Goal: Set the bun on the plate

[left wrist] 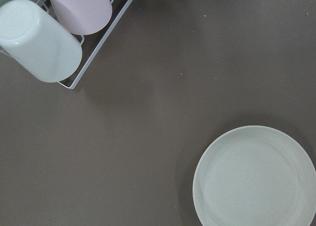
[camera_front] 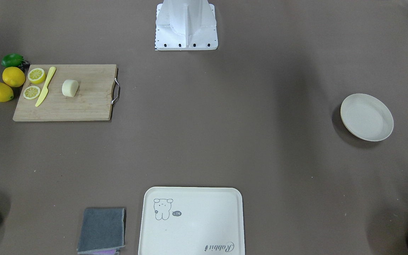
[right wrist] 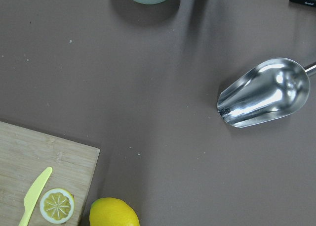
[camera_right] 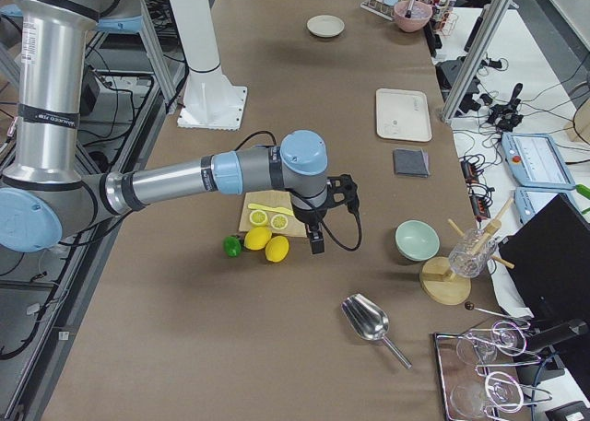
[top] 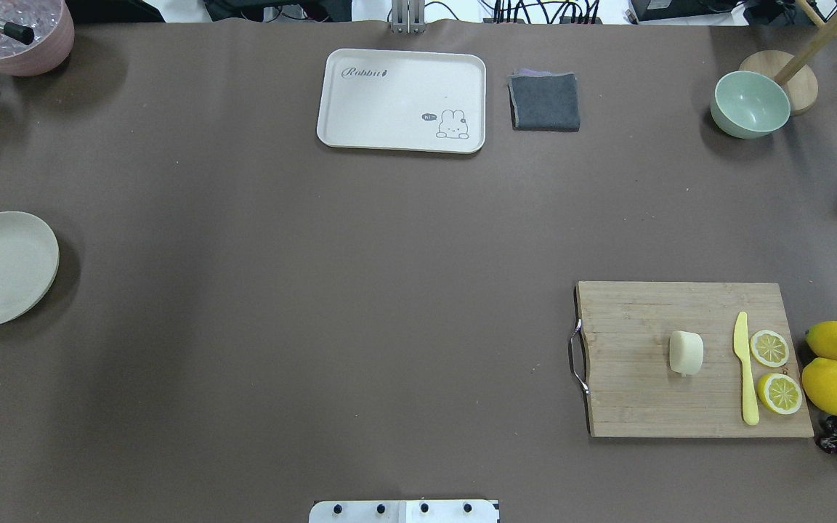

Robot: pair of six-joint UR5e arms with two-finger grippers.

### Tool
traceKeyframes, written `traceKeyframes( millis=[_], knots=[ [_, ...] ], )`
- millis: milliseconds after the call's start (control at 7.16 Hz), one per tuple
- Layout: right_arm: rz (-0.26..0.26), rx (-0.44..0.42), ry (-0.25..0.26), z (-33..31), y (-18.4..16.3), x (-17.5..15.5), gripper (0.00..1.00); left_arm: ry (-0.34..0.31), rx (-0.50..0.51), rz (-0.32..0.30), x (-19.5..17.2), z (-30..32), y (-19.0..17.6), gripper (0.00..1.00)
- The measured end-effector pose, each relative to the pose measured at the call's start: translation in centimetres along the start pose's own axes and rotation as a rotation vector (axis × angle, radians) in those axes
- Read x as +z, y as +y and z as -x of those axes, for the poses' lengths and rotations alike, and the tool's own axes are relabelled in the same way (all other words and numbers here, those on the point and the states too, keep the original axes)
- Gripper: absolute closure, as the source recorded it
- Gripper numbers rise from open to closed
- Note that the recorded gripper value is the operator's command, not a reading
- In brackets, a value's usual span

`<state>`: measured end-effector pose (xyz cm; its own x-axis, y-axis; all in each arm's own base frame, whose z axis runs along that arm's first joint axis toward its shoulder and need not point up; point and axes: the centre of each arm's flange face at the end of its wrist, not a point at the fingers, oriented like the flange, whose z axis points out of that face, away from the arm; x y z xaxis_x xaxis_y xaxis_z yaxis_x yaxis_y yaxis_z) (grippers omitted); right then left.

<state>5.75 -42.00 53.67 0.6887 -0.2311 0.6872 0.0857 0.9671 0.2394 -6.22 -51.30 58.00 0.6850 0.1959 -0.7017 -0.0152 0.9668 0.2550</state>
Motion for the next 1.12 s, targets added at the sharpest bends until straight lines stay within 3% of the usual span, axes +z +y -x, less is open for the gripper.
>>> traceKeyframes(
  millis=[279,419,838,1118],
  knots=[
    [0.012,0.022,-0.011,1.0,-0.5,0.7,0.0,0.005,-0.007,-0.087,-0.6,-1.5,-1.1,0.02],
    [0.015,0.051,-0.016,2.4,-1.3,1.5,0.0,0.015,-0.005,-0.099,0.2,-2.4,-1.3,0.02],
    [-0.024,0.174,-0.05,9.9,-3.6,5.6,0.0,0.05,0.066,-0.025,5.7,-6.5,-2.3,0.02],
    [-0.042,0.236,-0.048,15.2,-3.8,9.2,0.0,0.058,0.068,0.027,9.9,-5.5,-1.7,0.02]
  ],
)
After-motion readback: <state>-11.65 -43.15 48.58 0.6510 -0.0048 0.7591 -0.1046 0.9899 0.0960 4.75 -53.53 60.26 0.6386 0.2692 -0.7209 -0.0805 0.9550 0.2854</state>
